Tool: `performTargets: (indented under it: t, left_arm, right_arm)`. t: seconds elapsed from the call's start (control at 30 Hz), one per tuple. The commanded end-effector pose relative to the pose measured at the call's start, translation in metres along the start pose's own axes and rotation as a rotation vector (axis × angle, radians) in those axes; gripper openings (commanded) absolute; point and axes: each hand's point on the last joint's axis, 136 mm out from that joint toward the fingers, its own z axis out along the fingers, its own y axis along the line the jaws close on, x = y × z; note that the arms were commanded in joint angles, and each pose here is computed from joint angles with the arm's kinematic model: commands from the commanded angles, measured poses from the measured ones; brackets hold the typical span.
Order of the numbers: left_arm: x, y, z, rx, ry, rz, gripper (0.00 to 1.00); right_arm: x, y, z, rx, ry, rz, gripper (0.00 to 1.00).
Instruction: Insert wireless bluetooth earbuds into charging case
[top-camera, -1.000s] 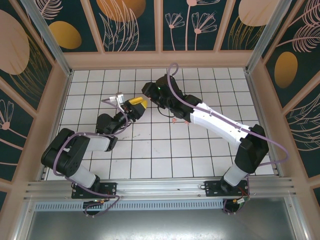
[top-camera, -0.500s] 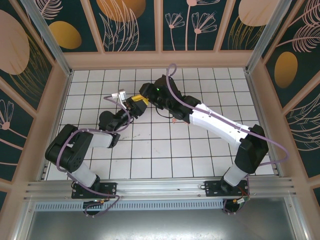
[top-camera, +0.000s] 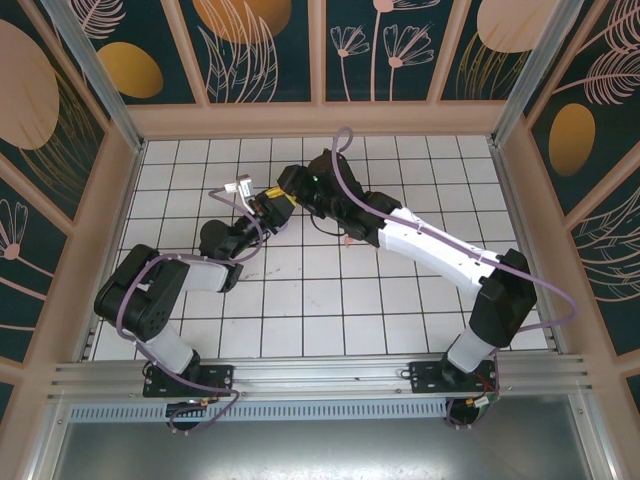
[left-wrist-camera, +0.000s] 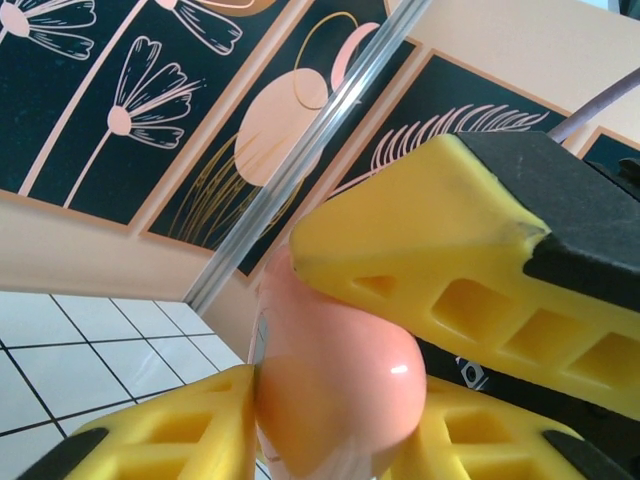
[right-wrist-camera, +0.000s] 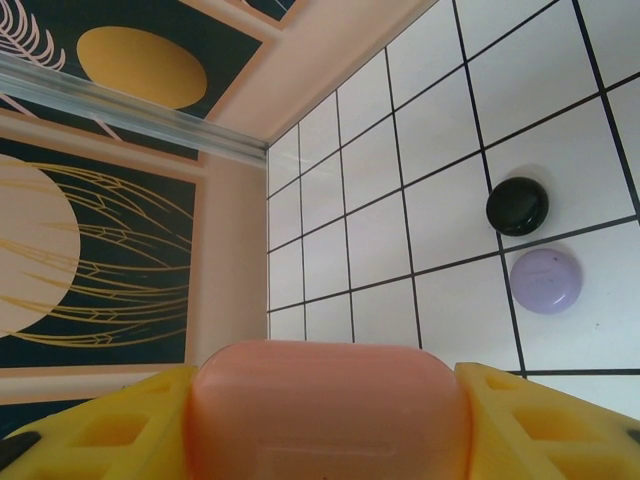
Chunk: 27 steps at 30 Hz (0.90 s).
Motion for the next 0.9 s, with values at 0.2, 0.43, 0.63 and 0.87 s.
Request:
performTargets:
  t: [0.2, 0.43, 0.63, 0.87]
  left_arm:
    - [-0.012, -0.008, 0.005, 0.043, -0.051, 0.015, 0.16]
    - [-0.012, -0.009, 0.005, 0.052, -0.046, 0.005, 0.0]
    - [-0.005, -0.008, 0.007, 0.031, 0.008, -0.01, 0.0]
    - [0.019, -0.011, 0.017, 0.044, 0.203, -0.022, 0.0]
  right_arm:
    - [0.0, 0.031, -0.022, -0.1, -0.002, 0.013, 0.36]
    - [-0.008, 0.041, -0.029, -0.119, -0.034, 0.005, 0.57]
    - [-0.039, 0.055, -0.069, -0.178, -0.148, -0.003, 0.74]
    - [-0.051, 0.023, -0.105, -0.169, -0.196, -0.139, 0.74]
